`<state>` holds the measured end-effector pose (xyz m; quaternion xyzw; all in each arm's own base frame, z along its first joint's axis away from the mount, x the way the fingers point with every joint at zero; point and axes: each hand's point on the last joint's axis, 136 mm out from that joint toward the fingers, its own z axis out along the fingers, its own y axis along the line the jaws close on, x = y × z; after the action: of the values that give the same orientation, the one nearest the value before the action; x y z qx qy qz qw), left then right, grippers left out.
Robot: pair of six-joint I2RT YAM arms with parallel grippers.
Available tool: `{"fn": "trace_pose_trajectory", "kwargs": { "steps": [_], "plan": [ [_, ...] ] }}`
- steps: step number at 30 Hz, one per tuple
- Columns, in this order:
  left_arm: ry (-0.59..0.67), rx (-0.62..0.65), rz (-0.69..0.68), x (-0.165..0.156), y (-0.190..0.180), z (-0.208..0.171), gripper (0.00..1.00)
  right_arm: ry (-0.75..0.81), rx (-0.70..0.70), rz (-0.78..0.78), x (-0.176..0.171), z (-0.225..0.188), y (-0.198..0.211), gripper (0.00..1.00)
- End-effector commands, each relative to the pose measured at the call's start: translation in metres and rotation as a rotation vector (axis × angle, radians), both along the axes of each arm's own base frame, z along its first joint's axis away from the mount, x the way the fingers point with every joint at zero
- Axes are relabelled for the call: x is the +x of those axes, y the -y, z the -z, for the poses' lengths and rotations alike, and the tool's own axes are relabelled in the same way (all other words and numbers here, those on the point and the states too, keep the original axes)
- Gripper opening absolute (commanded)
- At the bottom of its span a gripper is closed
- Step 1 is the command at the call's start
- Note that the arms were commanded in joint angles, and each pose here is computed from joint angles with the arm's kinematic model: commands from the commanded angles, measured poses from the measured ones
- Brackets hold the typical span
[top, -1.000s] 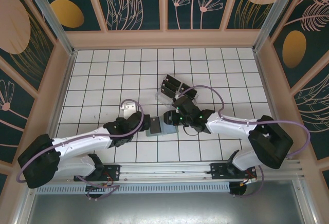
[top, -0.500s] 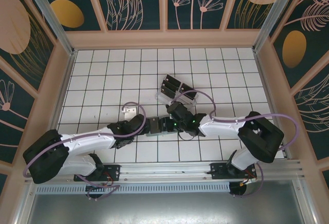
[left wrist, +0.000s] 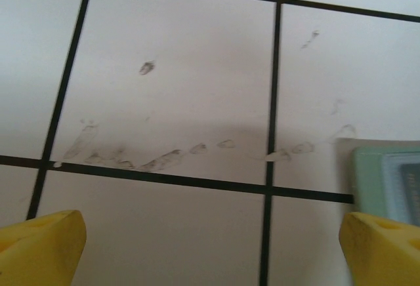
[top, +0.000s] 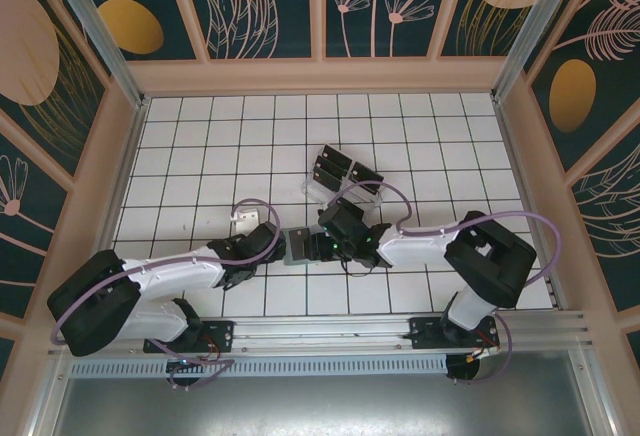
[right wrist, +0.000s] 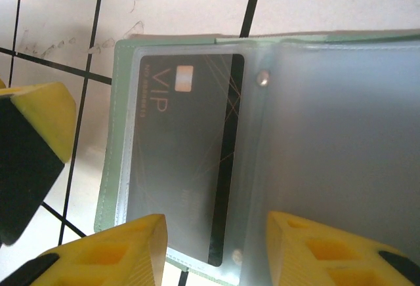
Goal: Put the credit cards into the card holder
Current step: Rotate the card holder at the center of the table.
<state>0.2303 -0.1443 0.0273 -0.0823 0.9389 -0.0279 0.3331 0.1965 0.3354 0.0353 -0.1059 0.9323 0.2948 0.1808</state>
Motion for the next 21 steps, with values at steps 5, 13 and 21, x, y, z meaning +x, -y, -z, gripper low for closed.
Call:
{"fn": "trace_pose_trajectory", "kwargs": {
  "steps": [5,13,21],
  "plan": [
    [0.006,-0.025,-0.032,0.003,-0.011,0.0,0.99,-0.002,0.037,-0.013,0.002,-0.006,-0.017,0.43],
    [0.003,-0.033,-0.034,0.005,-0.013,0.002,0.99,-0.013,0.044,-0.023,-0.001,-0.005,-0.023,0.43],
    [0.003,-0.049,-0.015,0.006,-0.011,0.003,0.98,0.014,0.051,0.008,0.003,-0.02,-0.022,0.43]
  ]
}}
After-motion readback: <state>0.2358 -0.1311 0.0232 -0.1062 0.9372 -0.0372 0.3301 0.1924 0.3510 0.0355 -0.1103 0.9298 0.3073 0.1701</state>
